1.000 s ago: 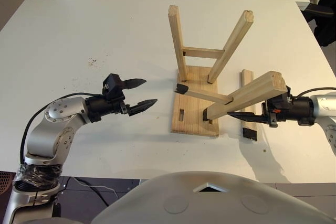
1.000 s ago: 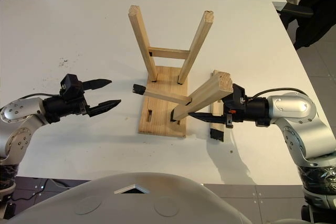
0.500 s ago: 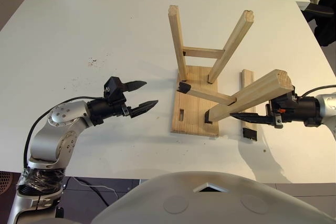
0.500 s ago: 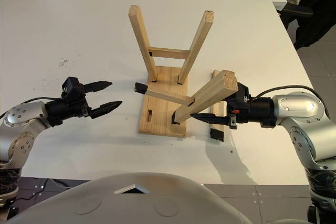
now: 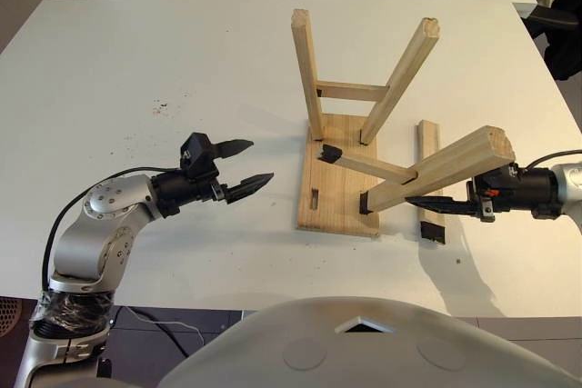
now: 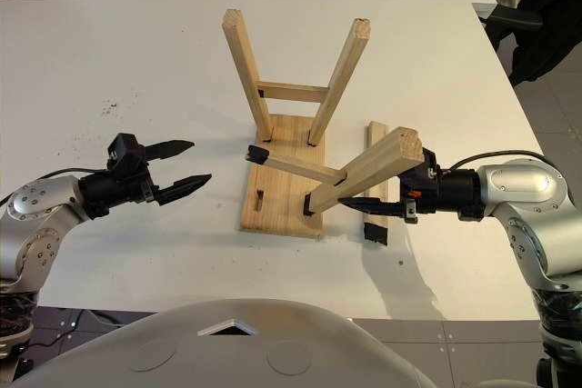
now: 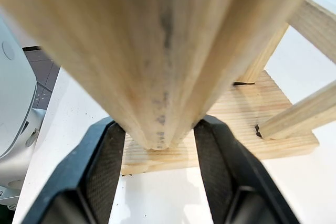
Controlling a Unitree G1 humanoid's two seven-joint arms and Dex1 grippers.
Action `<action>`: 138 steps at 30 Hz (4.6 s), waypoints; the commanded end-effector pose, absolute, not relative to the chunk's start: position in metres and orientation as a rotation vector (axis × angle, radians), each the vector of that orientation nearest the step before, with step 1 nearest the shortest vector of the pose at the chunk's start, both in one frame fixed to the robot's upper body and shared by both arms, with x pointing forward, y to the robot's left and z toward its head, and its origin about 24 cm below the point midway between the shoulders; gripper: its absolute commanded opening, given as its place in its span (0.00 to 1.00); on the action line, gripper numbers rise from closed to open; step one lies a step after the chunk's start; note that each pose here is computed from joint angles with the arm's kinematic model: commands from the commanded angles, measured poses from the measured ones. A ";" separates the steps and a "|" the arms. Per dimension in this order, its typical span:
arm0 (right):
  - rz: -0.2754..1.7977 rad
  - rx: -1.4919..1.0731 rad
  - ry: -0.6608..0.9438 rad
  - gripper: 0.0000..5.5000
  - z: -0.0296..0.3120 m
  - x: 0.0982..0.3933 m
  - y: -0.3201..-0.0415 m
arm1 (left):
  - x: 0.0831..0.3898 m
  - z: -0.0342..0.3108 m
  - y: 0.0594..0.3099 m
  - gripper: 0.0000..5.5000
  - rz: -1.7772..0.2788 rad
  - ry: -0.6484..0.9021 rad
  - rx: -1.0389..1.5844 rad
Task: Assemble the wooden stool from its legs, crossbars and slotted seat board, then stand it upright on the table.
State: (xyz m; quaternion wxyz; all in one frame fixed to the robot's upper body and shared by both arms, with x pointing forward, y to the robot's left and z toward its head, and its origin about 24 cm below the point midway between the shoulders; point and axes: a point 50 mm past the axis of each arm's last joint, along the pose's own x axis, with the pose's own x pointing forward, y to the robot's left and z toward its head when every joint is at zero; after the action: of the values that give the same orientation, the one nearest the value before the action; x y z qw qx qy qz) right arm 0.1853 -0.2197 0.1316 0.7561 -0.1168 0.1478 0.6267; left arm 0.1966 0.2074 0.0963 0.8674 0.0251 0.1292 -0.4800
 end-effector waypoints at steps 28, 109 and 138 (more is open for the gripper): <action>1.482 -0.441 0.630 0.11 0.089 0.223 -0.199 | 0.198 0.091 0.195 0.75 -0.998 0.255 0.049; 1.344 0.188 -0.080 0.01 0.195 0.241 -0.169 | 0.200 0.039 0.161 0.75 -1.236 0.396 0.104; 1.338 0.359 0.040 0.01 0.146 0.238 -0.128 | 0.202 0.040 0.157 0.75 -1.309 0.410 0.104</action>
State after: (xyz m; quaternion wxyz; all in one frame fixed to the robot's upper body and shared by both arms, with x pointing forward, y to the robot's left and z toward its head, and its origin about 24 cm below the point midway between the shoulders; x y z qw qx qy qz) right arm 0.2265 -0.1229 0.1738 0.7309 0.1642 -0.0776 0.6579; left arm 0.2054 0.1591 0.0438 0.7742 0.0493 0.1781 -0.6054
